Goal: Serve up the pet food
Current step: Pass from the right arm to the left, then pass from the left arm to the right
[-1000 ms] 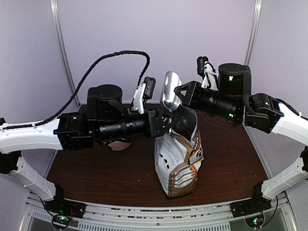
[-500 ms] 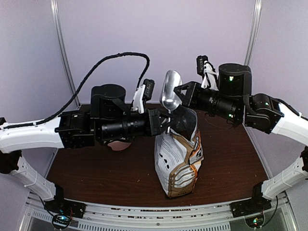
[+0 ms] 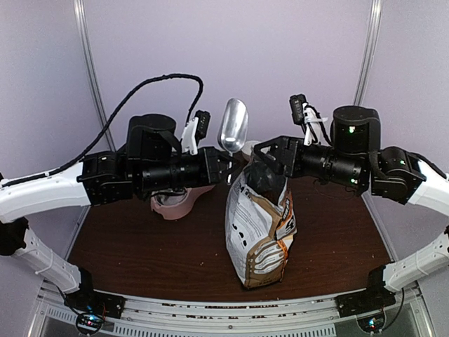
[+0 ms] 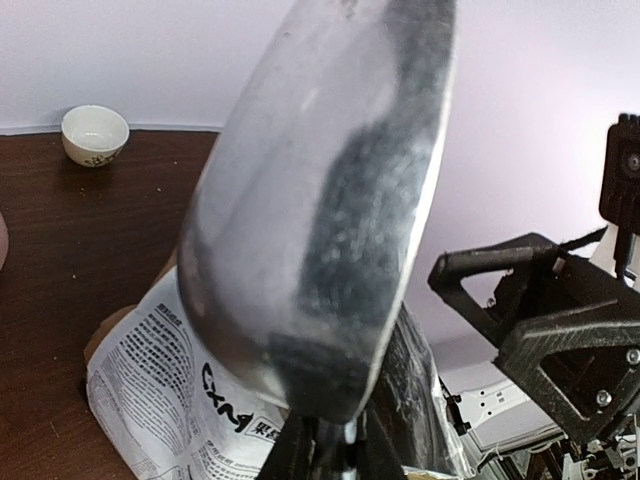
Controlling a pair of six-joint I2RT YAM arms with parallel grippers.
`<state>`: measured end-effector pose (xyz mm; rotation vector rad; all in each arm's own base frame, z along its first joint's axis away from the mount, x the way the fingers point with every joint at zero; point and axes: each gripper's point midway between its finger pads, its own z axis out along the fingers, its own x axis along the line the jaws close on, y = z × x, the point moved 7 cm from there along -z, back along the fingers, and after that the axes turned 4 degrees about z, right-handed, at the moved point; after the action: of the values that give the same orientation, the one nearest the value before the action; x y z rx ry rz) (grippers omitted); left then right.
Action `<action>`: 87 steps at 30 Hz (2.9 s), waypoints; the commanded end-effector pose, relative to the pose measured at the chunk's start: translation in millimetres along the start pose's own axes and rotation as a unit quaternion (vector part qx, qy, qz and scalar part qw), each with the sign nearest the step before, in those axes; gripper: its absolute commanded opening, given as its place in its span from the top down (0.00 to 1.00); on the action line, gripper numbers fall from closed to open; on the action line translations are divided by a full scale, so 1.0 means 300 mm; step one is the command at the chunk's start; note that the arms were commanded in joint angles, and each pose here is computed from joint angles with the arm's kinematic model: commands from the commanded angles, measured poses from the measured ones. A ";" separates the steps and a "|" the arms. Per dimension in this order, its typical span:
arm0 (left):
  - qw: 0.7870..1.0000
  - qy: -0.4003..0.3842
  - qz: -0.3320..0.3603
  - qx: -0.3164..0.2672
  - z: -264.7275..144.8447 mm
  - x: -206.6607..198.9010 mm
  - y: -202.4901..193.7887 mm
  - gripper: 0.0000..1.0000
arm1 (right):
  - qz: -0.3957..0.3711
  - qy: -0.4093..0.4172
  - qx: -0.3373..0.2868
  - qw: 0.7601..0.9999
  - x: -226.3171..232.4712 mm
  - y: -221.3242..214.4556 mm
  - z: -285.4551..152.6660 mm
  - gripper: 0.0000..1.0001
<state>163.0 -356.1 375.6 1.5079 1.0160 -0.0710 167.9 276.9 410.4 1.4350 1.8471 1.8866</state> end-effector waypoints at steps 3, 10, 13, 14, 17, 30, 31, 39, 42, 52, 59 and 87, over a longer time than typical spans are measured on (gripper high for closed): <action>1.000 -0.019 0.006 -0.015 -0.077 0.004 0.074 1.00 | -0.035 0.007 0.037 0.999 -0.014 -0.012 -0.074 0.33; 0.996 -0.035 0.066 0.056 -0.151 0.013 0.065 1.00 | -0.071 0.033 0.078 0.994 -0.004 0.008 -0.123 0.20; 0.989 -0.055 0.094 0.097 -0.185 0.011 0.036 1.00 | -0.092 0.052 0.099 0.989 0.010 0.018 -0.135 0.20; 0.986 -0.065 0.103 0.114 -0.194 0.008 0.026 1.00 | -0.099 0.058 0.106 0.988 0.016 0.022 -0.139 0.21; 0.972 -0.099 0.126 0.169 -0.216 -0.006 -0.013 1.00 | -0.121 0.076 0.123 0.982 0.038 0.031 -0.148 0.33; 0.930 -0.181 0.184 0.262 -0.305 -0.039 -0.080 1.00 | -0.144 0.144 0.202 0.958 0.098 -0.001 -0.133 0.56; 0.928 -0.183 0.187 0.265 -0.308 -0.040 -0.084 1.00 | -0.143 0.147 0.205 0.957 0.101 -0.005 -0.128 0.57; 0.917 -0.184 0.195 0.295 -0.300 -0.038 -0.102 1.00 | -0.134 0.183 0.218 0.949 0.135 -0.019 -0.099 0.59; 0.916 -0.183 0.197 0.298 -0.293 -0.037 -0.107 1.00 | -0.131 0.195 0.219 0.947 0.144 -0.019 -0.099 0.60; 0.909 -0.189 0.203 0.311 -0.290 -0.037 -0.129 1.00 | -0.132 0.192 0.212 0.949 0.139 -0.016 -0.104 0.60; 0.901 -0.202 0.216 0.318 -0.303 -0.063 -0.142 1.00 | -0.133 0.192 0.218 0.948 0.136 -0.031 -0.092 0.84; 0.942 -0.160 0.255 0.146 -0.317 -0.081 -0.005 0.57 | -0.096 0.151 0.128 0.976 0.065 -0.037 -0.109 1.00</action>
<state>90.1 -293.1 366.9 2.1622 0.3775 -0.2858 122.6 278.3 399.8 0.9306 2.5728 1.7596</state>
